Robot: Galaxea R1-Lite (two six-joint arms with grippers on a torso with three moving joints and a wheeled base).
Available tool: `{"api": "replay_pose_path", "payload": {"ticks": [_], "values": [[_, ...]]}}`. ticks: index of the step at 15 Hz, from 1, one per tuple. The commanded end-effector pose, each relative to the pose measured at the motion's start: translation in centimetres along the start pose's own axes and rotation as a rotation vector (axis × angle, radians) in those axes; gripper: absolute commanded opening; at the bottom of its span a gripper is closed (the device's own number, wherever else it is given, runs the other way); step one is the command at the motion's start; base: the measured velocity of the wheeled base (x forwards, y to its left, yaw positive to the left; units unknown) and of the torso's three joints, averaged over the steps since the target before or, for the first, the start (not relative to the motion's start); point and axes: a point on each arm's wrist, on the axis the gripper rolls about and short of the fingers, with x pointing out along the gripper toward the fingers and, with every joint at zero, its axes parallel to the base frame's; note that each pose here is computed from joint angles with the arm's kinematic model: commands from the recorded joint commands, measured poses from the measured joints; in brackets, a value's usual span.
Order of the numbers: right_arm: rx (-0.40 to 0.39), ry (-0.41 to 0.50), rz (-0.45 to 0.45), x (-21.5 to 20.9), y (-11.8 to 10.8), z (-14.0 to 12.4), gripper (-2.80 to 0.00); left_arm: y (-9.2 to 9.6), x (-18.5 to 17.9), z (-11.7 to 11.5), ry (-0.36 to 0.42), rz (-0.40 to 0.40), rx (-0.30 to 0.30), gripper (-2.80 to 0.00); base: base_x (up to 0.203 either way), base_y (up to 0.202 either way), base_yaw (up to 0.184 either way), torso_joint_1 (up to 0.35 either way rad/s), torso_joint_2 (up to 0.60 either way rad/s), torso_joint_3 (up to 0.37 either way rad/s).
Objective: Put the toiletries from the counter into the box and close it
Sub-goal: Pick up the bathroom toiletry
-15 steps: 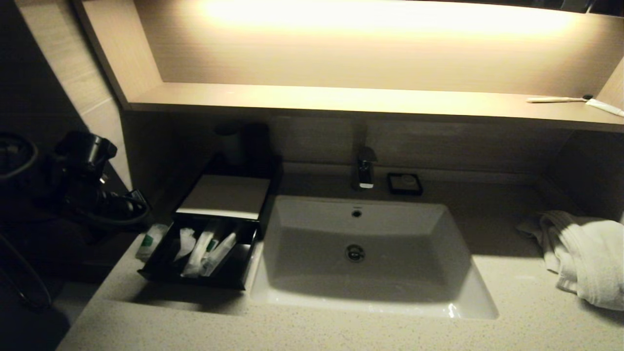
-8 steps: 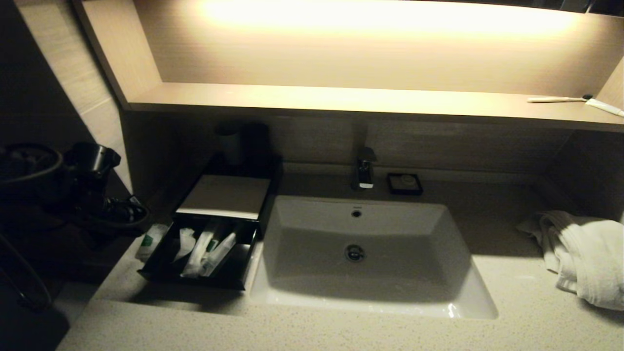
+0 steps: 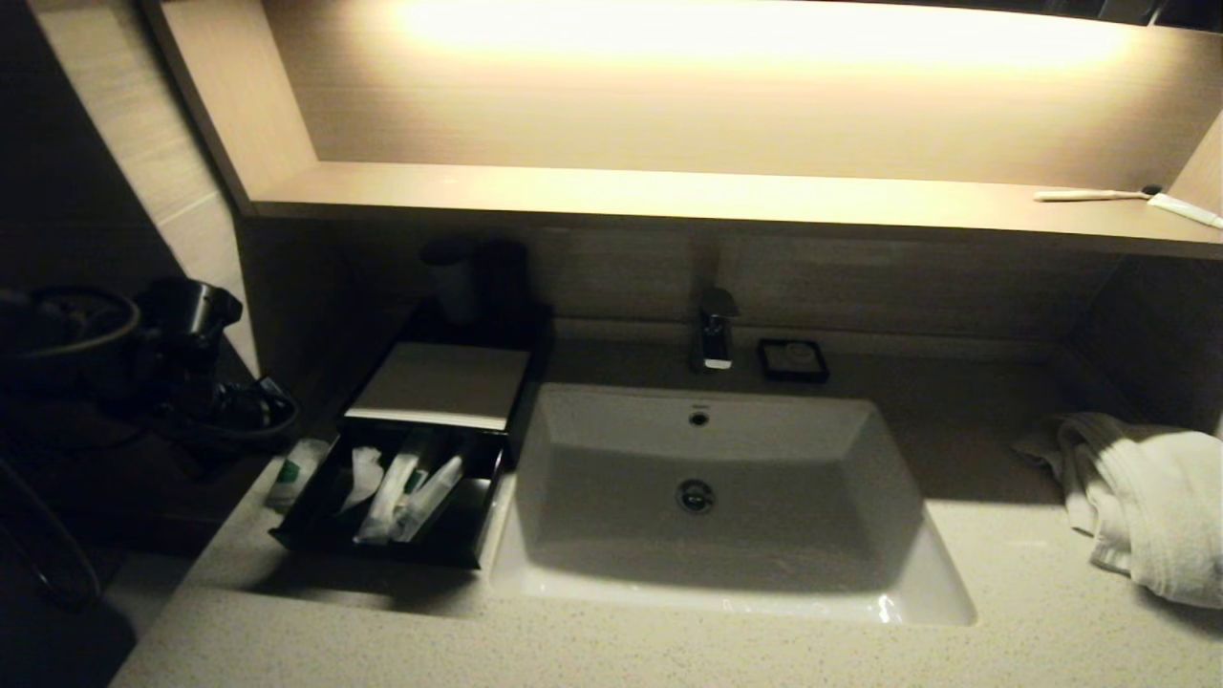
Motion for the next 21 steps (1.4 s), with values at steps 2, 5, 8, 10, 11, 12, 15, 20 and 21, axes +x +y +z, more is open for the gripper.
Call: {"api": "replay_pose_path", "payload": {"ticks": [2, 5, 8, 10, 11, 12, 15, 20, 21], "values": [[0.000, 0.000, 0.000, 0.0, 0.0, 0.0, -2.80, -0.3, 0.0, -0.2, 0.004, -0.007, -0.008, 0.00, 0.000, 0.000, 0.000, 0.000, 0.00, 0.000], [0.000, -0.001, 0.000, 0.0, 0.0, 0.0, -2.80, -0.7, 0.5, -0.1, 0.003, -0.012, -0.015, 0.00, 0.000, 0.000, 0.000, 0.000, 0.00, 0.000], [0.000, 0.000, 0.000, 0.0, 0.0, 0.0, -2.80, -0.8, 0.5, -0.1, 0.003, -0.013, -0.023, 0.00, 0.000, 0.000, 0.000, 0.000, 0.00, 0.000], [0.000, 0.000, 0.000, 0.0, 0.0, 0.0, -2.80, -0.7, 0.9, -0.1, 0.009, -0.006, -0.025, 0.00, 0.000, 0.000, 0.000, 0.000, 0.00, 0.000], [0.000, 0.000, 0.000, 0.0, 0.0, 0.0, -2.80, -0.6, 1.0, -0.2, 0.013, -0.002, -0.025, 0.00, 0.000, 0.000, 0.000, 0.000, 0.00, 0.000], [0.000, 0.000, 0.000, 0.0, 0.0, 0.0, -2.80, -0.6, 1.1, -0.2, 0.016, 0.002, -0.025, 0.00, 0.000, 0.000, 0.000, 0.000, 0.00, 0.000], [0.000, 0.000, 0.000, 0.0, 0.0, 0.0, -2.80, -0.4, 1.7, -0.4, 0.028, 0.015, -0.021, 0.00, 0.000, 0.000, 0.000, 0.000, 0.00, 0.000], [0.000, 0.000, 0.000, 0.0, 0.0, 0.0, -2.80, -0.2, 2.6, -0.5, 0.032, 0.043, -0.017, 0.00, 0.000, 0.000, 0.000, 0.000, 0.00, 0.000], [0.000, 0.000, 0.000, 0.0, 0.0, 0.0, -2.80, -0.1, 2.7, -0.6, 0.033, 0.047, -0.015, 0.00, 0.000, 0.000, 0.000, 0.000, 0.00, 0.000]]}}
